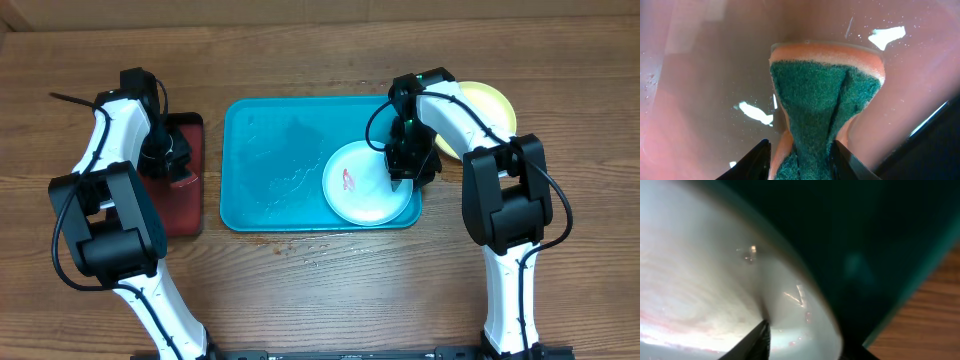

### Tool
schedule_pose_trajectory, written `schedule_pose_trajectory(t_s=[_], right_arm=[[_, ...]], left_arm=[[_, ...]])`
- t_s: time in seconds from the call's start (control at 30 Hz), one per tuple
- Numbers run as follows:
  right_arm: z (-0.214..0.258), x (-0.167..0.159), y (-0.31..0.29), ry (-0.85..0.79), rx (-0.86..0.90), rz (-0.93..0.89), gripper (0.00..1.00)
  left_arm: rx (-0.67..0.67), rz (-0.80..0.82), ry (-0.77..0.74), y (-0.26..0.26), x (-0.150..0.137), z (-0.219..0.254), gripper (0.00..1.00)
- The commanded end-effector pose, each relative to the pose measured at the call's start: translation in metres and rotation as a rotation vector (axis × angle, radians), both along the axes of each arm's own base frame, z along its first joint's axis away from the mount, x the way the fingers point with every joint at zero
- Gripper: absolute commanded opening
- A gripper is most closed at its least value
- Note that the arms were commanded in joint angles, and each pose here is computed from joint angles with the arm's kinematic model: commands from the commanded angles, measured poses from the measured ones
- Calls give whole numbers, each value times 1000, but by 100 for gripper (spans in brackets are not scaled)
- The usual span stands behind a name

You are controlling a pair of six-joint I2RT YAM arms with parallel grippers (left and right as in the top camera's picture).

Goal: Clean dirty plates on tray and stack at the side

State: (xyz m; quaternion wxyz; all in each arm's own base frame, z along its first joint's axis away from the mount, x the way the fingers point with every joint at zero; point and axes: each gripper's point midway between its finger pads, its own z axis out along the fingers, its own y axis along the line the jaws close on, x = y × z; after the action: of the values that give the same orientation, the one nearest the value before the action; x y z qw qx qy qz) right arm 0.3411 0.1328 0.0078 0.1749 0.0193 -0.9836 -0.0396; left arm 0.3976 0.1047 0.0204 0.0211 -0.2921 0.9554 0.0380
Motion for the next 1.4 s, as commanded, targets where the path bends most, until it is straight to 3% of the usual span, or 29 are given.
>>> schedule_pose_trajectory(t_s=[0.0, 0.07, 0.53, 0.6, 0.67, 1.03, 1.3, 1.37], right_arm=[[7, 6, -3, -37, -21, -63, 21], [6, 11, 0, -54, -13, -85, 12], [1, 64, 68, -315, 181, -20, 8], [2, 69, 80, -352, 197, 1, 10], [2, 73, 90, -385, 209, 21, 20], [1, 110, 88, -582, 117, 166, 28], [-2, 121, 94, -638, 143, 274, 27], [-2, 122, 95, -643, 145, 274, 22]], left_arm=[[3, 13, 8, 2, -4, -1, 38], [-1, 13, 7, 2, -4, -1, 36], [-6, 11, 6, 0, -4, -1, 34], [-6, 11, 6, 0, -4, -1, 34], [-6, 11, 6, 0, -4, -1, 34], [-6, 11, 6, 0, -4, -1, 35], [-7, 11, 6, 0, -3, -1, 35], [-7, 11, 6, 0, -3, -1, 35]])
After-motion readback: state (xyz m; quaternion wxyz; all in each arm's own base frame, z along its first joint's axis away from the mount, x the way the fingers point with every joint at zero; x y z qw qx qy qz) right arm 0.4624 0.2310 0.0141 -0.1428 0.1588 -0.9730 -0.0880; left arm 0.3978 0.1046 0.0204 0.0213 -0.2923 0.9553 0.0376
